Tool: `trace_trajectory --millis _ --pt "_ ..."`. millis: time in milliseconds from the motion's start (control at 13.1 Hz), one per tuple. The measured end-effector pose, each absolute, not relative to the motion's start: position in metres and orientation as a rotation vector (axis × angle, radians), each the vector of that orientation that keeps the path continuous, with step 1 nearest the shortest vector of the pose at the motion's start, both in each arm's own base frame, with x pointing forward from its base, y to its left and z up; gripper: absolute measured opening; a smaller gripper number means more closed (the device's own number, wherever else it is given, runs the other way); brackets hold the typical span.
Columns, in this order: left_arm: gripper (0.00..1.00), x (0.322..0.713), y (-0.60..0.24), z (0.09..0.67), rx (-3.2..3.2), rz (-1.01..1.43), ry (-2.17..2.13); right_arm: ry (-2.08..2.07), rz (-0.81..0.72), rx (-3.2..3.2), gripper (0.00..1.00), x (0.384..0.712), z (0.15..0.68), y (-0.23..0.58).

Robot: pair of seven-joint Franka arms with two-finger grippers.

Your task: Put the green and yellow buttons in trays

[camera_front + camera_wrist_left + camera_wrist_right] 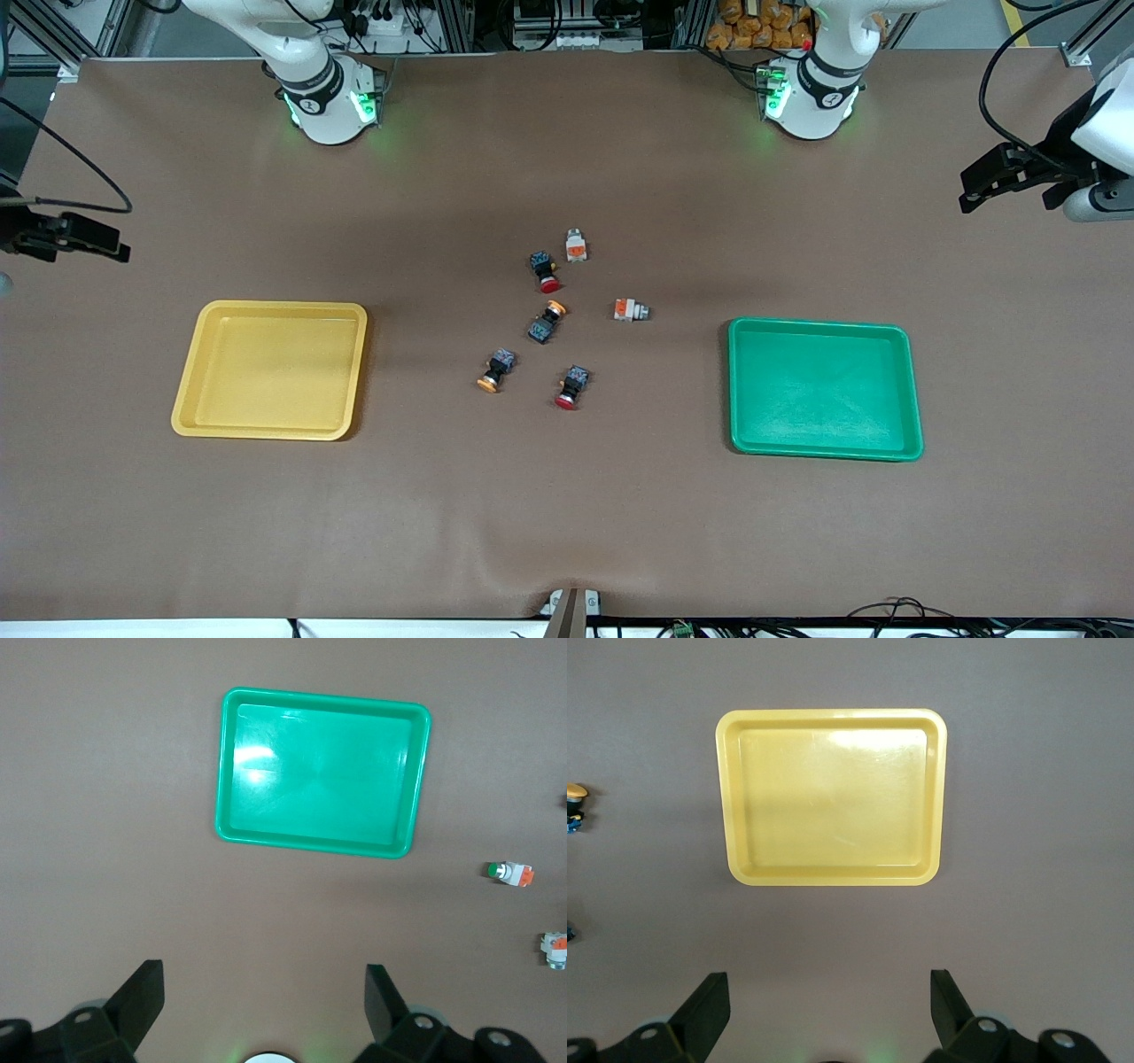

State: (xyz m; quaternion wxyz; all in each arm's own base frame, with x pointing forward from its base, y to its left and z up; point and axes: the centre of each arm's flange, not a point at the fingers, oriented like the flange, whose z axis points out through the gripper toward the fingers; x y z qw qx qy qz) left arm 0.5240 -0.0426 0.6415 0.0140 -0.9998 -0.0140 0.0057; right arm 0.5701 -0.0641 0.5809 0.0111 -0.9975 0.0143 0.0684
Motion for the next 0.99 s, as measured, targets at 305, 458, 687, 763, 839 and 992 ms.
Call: trace_trajectory --millis 305,458,687,763,839,992 --pt "1.0 0.533 -0.046 0.617 -3.119 0.095 -0.034 0.057 0.284 -3.105 1.0 0.579 0.557 -0.069" --pt "1.0 0.547 -0.059 0.59 -3.12 0.156 -0.001 0.077 0.326 -3.099 1.0 0.587 0.537 -0.077" --pt "1.0 0.57 -0.092 0.545 -3.123 0.166 0.035 0.083 0.337 -3.097 1.0 0.589 0.532 -0.079" --pt "1.0 0.574 -0.105 0.528 -3.126 0.153 0.021 0.075 0.333 -3.096 1.0 0.59 0.533 -0.076" --pt "1.0 0.575 -0.119 0.512 -3.131 0.132 -0.005 0.071 0.33 -3.096 1.0 0.591 0.534 -0.071" --pt "1.0 0.573 -0.149 0.475 -3.142 0.095 -0.051 0.111 0.334 -3.101 1.0 0.592 0.534 -0.055"
